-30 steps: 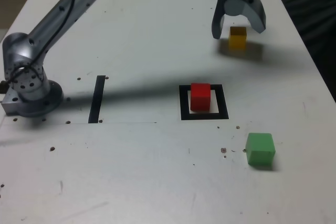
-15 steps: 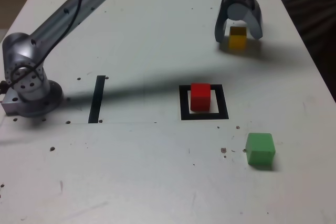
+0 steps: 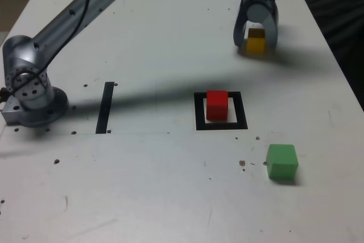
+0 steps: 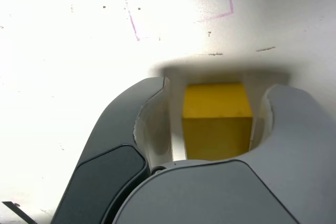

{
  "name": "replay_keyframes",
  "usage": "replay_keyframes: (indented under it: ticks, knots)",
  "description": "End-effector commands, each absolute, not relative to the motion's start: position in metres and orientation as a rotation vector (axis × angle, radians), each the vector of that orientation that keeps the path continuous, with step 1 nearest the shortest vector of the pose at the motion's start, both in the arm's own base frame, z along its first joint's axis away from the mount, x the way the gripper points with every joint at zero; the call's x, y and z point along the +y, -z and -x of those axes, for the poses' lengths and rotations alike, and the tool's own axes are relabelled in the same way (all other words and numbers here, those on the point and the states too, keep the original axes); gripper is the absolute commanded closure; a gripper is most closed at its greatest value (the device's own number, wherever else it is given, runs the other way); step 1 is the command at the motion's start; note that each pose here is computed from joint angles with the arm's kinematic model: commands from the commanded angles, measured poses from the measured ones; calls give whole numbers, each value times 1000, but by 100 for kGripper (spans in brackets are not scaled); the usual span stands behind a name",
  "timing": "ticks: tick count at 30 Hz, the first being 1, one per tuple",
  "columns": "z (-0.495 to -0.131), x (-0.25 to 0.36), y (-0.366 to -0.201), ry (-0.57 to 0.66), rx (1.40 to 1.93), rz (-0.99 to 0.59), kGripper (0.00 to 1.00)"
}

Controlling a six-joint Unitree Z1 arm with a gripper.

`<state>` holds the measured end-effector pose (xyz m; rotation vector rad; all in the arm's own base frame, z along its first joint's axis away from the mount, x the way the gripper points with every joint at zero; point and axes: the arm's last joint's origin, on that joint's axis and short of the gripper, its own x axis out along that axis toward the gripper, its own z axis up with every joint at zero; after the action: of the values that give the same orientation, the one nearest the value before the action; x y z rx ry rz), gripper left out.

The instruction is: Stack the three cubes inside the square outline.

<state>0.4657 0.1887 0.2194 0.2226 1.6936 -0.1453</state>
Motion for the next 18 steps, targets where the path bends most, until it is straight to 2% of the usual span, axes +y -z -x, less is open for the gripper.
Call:
replay_keyframes:
  ticks: [1, 11, 15, 18]
  knots:
    - [-466, 188, -217, 152, 1703, -220, 74]
    - [-466, 184, -221, 155, 1701, -226, 74]
    - [-461, 178, -231, 157, 1700, -233, 74]
    - [-453, 166, -245, 152, 1708, -243, 74]
